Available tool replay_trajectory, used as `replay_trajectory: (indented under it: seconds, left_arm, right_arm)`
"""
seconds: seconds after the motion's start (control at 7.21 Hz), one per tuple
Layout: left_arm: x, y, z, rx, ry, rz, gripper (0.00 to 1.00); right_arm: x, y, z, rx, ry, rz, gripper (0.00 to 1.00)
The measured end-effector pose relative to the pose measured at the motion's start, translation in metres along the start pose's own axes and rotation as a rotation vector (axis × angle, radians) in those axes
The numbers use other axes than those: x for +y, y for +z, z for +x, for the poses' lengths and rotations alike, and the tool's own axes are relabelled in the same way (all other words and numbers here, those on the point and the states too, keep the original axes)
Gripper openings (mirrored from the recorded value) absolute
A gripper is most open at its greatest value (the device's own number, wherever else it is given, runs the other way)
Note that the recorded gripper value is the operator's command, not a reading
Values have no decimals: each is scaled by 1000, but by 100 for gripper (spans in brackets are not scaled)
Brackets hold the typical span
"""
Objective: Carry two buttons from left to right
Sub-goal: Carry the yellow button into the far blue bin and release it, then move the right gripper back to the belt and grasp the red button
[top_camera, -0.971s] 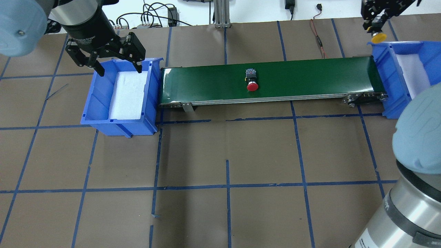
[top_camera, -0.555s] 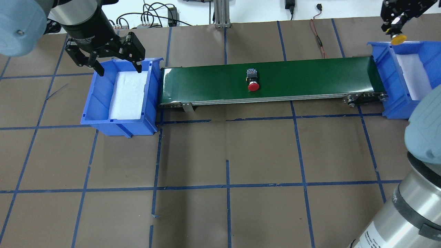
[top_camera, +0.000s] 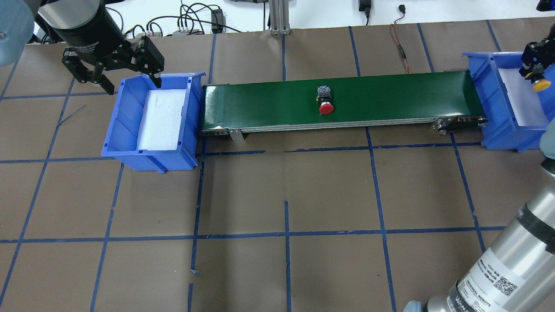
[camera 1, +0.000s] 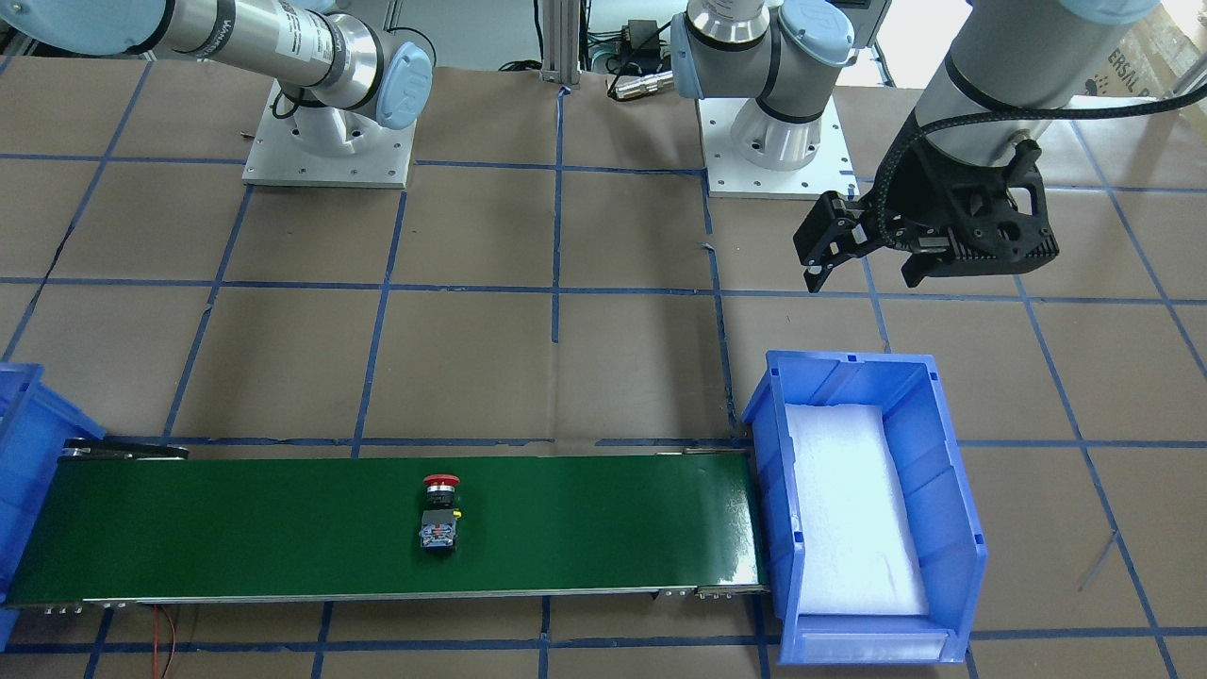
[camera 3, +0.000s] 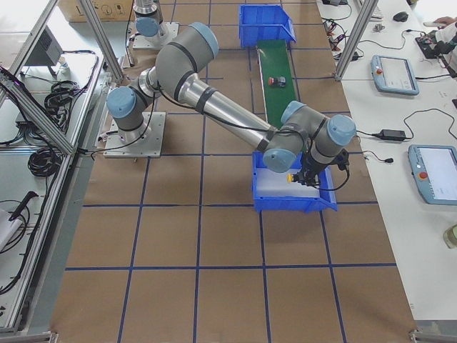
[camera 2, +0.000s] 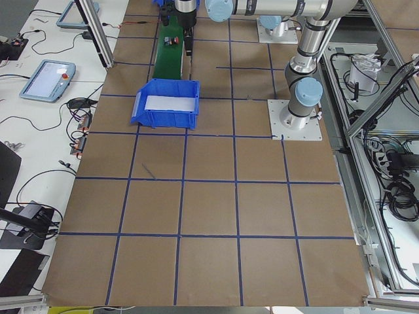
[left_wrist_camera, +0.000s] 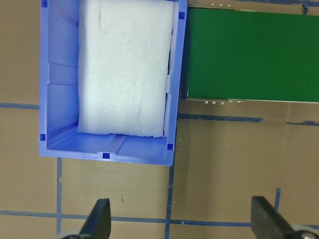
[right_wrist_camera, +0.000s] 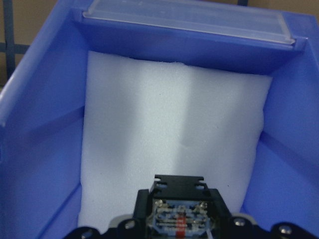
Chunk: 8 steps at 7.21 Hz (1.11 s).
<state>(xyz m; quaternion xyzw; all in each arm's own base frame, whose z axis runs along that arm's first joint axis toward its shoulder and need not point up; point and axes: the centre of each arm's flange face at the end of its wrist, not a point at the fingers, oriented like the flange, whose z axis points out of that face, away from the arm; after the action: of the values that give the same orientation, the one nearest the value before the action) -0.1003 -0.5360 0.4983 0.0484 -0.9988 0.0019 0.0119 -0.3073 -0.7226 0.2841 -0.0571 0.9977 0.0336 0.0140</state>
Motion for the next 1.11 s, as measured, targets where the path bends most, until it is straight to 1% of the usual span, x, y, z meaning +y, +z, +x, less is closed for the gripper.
replay_trajectory:
  seconds: [0.14,0.28,0.42,0.55,0.69,0.83,0.97,1.11]
  left_arm:
    - [0,2,0,2,-3,-1,100]
    - [0,5,0,2,-8,-1,100]
    - [1,5,0,2,-11,0,100]
    - [2,5,0,2,-11,2,100]
    - [3,5,0,2,-11,3,100]
    - [2,5,0,2,-10,3,100]
    - [2,5,-1,2,-7,4,100]
    - [2,4,-1,1,-6,5,100]
  right_arm:
    - [-4,9,5,11,2,7,46]
    - [-8,12,6,20,1,19,50]
    - [-11,12,4,21,7,27,58]
    - [-14,15,1,17,21,29,62]
    - [-16,17,-1,14,28,30,63]
    - [-18,16,-4,14,28,33,67]
    - [-22,9,-13,21,18,40,67]
    - [-25,-10,-25,33,3,55,68]
